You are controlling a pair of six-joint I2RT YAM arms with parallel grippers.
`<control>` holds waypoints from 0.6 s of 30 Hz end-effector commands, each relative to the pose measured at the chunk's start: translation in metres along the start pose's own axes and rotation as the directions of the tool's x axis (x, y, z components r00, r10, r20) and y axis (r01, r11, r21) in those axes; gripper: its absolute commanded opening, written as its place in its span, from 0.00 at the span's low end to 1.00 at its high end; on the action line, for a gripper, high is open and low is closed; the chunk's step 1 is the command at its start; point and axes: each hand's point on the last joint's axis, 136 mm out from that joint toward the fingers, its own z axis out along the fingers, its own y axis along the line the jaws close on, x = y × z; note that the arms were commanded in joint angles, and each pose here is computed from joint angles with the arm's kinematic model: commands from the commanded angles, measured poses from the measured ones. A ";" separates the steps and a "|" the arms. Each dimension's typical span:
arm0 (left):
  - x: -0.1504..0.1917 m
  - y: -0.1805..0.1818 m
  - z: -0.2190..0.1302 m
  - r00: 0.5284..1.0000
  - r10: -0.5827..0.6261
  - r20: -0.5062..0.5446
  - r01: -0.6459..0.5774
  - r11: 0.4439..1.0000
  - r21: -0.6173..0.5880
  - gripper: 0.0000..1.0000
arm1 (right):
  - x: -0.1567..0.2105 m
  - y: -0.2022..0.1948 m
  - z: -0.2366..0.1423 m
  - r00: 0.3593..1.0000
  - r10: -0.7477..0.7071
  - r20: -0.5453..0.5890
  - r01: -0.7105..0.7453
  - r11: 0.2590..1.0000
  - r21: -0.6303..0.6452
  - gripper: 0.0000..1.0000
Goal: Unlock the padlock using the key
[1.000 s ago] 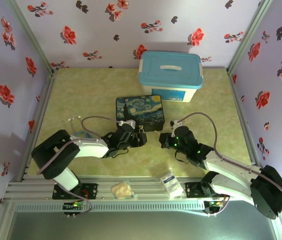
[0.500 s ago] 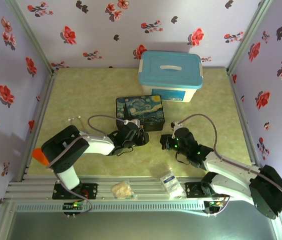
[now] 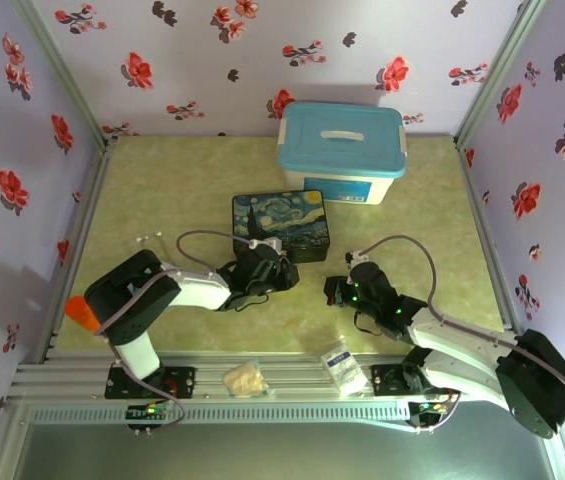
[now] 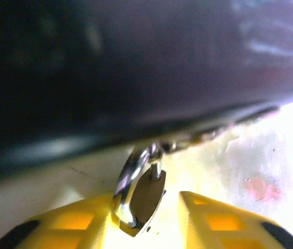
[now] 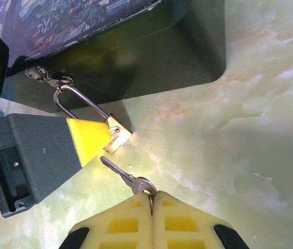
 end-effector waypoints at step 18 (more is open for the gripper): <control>0.017 0.015 0.017 0.997 -0.076 -0.009 0.075 0.993 -0.089 0.08 | 0.002 -0.013 -0.004 0.998 0.059 0.035 -0.059 0.998 0.021 0.00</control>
